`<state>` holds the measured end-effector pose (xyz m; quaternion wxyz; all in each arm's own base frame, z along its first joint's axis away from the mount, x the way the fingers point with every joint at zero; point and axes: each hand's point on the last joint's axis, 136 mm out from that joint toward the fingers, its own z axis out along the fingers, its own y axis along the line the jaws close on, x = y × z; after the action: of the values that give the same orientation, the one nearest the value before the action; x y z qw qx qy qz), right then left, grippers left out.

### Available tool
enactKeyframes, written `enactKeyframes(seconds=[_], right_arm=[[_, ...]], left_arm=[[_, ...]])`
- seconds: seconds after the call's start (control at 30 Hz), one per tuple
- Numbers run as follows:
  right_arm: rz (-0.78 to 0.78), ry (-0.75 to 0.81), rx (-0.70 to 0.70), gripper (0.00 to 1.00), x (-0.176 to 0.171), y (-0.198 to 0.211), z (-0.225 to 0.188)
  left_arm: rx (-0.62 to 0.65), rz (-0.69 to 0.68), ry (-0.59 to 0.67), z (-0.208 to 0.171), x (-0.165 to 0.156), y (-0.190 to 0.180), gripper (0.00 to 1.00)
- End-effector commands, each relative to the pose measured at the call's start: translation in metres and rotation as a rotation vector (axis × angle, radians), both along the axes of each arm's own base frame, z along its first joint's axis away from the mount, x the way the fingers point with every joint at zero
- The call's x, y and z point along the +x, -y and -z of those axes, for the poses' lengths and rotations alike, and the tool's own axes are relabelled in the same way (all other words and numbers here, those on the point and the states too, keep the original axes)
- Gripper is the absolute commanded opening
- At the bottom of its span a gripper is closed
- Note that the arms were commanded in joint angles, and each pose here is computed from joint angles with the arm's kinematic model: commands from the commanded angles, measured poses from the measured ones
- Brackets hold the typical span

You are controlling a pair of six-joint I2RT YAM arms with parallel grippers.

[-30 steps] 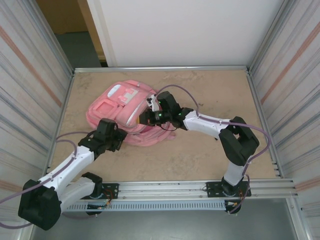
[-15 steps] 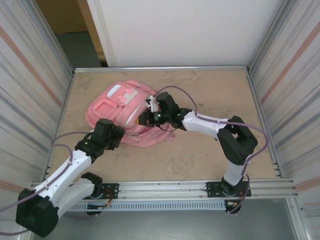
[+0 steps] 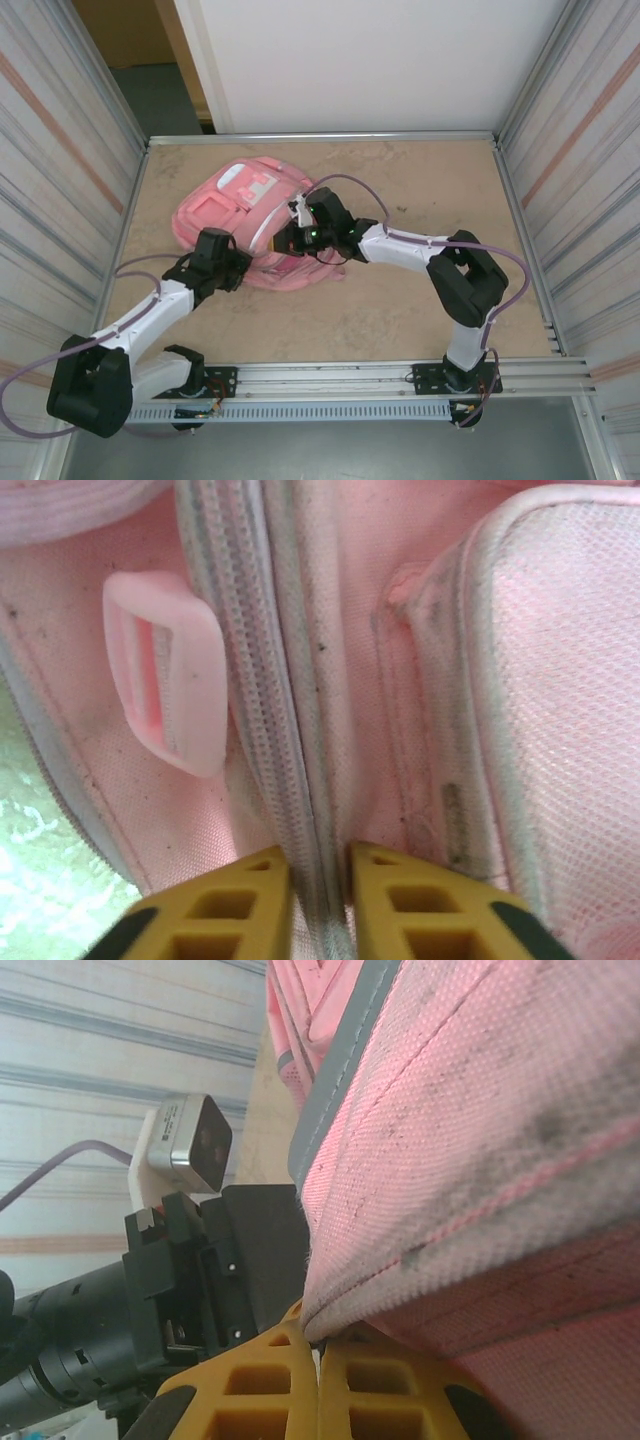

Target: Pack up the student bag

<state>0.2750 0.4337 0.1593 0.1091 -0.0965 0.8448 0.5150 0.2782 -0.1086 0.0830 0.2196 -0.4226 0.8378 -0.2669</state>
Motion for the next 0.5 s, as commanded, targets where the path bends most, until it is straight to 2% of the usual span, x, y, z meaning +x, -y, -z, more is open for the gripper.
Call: enactKeyframes(seconds=[0.0,0.1,0.17,0.4,0.47], right_arm=[[-0.135,0.016,0.127,0.0,-0.033,-0.02,-0.037],[-0.134,0.01,0.129,0.0,-0.036,-0.019,-0.037],[-0.125,0.015,0.107,0.0,-0.033,-0.015,-0.033],[-0.053,0.098,-0.072,0.01,-0.013,0.017,0.007],[-0.069,0.195,-0.141,0.1,-0.018,0.024,0.008]], left_arm=[[0.127,-0.055,0.079,-0.009,0.015,-0.025,0.12],[0.145,-0.053,0.084,-0.009,0.015,-0.03,0.07],[0.145,-0.048,0.091,-0.009,0.015,-0.03,0.0],[0.053,0.018,0.143,-0.037,0.013,-0.014,0.0],[0.008,0.009,0.141,-0.044,0.011,-0.01,0.0]])
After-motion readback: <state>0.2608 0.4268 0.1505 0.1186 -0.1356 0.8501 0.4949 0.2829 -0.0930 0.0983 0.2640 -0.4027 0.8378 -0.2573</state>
